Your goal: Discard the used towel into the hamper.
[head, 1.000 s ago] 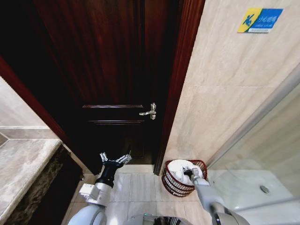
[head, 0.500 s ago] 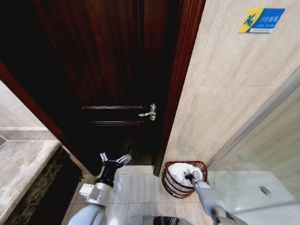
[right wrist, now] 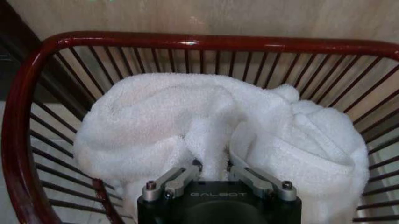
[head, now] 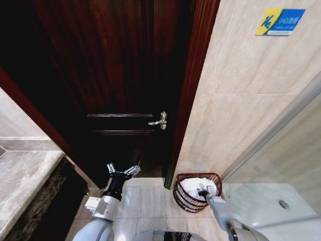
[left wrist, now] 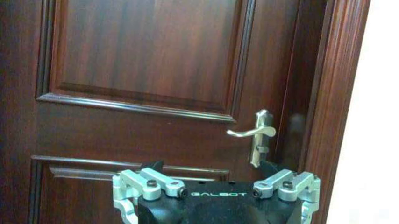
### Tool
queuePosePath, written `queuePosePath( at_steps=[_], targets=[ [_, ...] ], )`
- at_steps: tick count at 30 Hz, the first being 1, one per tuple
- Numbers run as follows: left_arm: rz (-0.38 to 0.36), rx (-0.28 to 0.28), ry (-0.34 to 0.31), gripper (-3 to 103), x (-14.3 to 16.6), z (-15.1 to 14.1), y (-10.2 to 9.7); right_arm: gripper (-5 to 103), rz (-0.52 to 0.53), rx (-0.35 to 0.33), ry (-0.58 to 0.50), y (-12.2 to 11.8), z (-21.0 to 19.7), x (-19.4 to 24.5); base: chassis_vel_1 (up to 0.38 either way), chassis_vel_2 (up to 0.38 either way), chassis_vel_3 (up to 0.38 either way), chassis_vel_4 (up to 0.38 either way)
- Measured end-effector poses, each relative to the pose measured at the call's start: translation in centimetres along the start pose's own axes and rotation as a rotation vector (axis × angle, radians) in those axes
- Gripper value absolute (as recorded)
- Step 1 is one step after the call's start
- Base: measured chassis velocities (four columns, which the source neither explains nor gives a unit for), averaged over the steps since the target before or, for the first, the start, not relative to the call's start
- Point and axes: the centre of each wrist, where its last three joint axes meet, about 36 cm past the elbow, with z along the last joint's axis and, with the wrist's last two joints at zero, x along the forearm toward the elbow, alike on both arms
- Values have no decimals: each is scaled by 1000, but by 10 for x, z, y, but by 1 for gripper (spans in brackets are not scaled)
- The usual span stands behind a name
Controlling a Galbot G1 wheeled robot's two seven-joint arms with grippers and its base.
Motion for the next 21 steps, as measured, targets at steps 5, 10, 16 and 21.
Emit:
queuePosePath(
  at_steps=[5,10,16,21],
  targets=[
    [0,0,0,100,0,0,0,10,-10,-44,19,11,-7,-4,0,0,0,0],
    [0,0,0,100,0,0,0,10,-10,-78,47,12,-9,-6,0,0,0,0],
    [0,0,0,100,0,0,0,11,-19,-116,47,8,-9,-2,0,0,0,0],
    [0,0,0,100,0,0,0,27,-11,-115,-2,3,-11,8,0,0,0,0]
  ],
)
